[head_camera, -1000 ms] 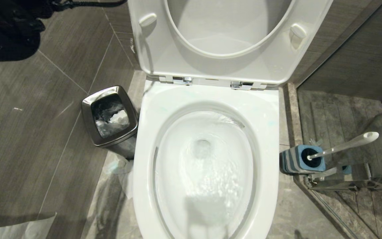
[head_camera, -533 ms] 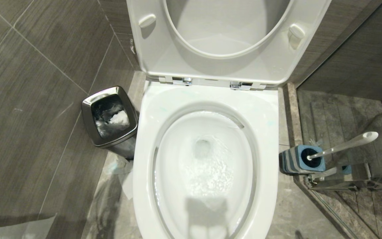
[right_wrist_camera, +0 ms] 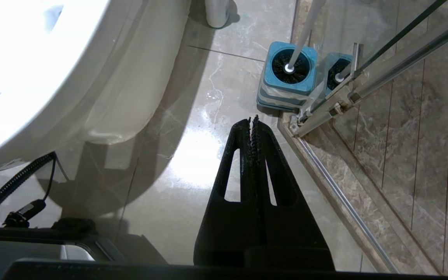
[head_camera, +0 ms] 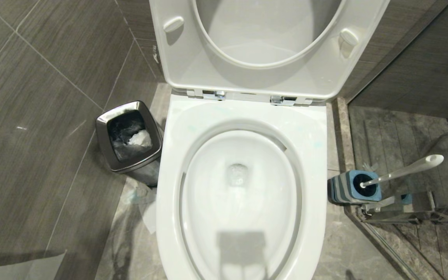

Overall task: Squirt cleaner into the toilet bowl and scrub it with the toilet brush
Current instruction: Flush the toilet

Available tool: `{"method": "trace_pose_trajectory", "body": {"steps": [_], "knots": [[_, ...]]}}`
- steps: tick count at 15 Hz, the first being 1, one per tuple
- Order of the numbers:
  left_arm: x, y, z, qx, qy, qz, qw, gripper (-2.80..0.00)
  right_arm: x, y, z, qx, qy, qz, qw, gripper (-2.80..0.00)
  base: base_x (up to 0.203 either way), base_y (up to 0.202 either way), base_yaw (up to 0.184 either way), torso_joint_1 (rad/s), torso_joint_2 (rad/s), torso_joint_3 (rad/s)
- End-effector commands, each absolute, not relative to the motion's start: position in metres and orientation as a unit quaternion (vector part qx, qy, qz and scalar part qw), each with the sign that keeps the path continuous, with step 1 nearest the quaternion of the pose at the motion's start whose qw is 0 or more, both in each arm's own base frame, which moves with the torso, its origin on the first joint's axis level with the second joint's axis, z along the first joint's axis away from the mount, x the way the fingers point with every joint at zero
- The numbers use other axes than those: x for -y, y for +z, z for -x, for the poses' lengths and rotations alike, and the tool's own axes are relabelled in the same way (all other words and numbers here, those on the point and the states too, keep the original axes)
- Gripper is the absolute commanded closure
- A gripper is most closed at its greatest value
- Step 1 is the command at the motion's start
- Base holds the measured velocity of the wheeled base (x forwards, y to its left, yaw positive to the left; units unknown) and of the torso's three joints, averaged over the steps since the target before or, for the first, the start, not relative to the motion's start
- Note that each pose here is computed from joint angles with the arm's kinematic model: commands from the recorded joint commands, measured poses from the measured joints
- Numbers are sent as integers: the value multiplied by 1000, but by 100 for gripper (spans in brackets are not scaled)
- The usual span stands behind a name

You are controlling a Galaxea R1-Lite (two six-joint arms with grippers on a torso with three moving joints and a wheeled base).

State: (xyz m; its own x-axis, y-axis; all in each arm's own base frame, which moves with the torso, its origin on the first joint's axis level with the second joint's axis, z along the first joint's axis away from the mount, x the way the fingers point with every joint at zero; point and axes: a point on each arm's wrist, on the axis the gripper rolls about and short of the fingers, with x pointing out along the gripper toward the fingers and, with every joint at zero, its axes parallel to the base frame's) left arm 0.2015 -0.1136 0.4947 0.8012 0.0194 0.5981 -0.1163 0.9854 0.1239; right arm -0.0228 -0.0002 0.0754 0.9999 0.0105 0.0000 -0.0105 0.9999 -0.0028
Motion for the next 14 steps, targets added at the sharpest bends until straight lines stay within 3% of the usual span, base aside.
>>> {"method": "trace_pose_trajectory", "body": {"steps": [1,14], "knots": [[116,494,-180,245,91,-67,963,0,0,75,23,-1,5,2,1000,0,0,0,0,0,0,0],[124,484,-131,159,-27,-89,983,0,0,75,23,-1,5,2,1000,0,0,0,0,0,3,-1]]}}
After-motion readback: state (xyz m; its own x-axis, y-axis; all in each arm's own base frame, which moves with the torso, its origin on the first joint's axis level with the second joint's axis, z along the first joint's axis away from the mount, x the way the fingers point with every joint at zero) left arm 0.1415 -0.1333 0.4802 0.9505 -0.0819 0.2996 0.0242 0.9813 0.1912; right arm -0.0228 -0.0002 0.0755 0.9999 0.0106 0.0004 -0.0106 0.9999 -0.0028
